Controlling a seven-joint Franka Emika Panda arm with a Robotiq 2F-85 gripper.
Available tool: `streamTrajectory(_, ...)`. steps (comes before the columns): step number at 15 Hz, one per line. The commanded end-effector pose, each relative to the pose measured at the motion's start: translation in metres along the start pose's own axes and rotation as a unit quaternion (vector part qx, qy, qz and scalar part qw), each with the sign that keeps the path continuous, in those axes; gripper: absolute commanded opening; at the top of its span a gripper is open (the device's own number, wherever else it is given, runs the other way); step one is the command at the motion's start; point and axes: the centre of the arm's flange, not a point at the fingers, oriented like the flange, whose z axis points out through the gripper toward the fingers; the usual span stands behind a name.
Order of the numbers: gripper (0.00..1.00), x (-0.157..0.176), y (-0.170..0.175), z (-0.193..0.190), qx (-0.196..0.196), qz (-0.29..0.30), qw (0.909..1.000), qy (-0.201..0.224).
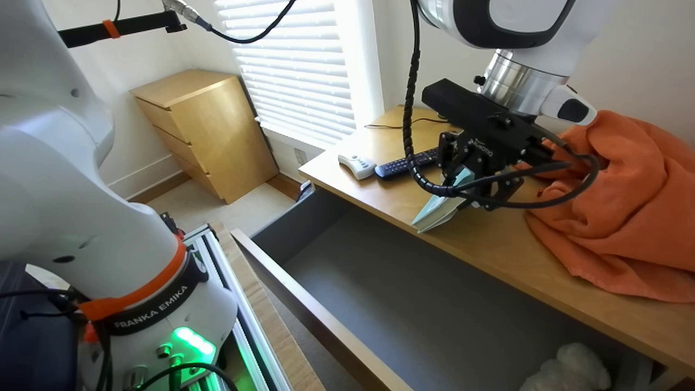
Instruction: Turn the book over
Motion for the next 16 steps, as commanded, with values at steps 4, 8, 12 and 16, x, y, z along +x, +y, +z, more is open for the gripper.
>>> streamTrajectory(4, 0.17, -0.003, -0.020, -0.016, -0.094, -0.017, 0.9954, 0.010)
streamTrajectory(8, 0.17, -0.005, -0.047, -0.020, -0.164, -0.023, 0.9862, 0.009)
streamTrajectory(12, 0.17, 0.000, -0.064, 0.000, -0.188, -0.018, 0.9819, -0.008)
streamTrajectory(16, 0.17, 0.001, -0.077, 0.016, -0.202, -0.008, 0.9794, -0.009)
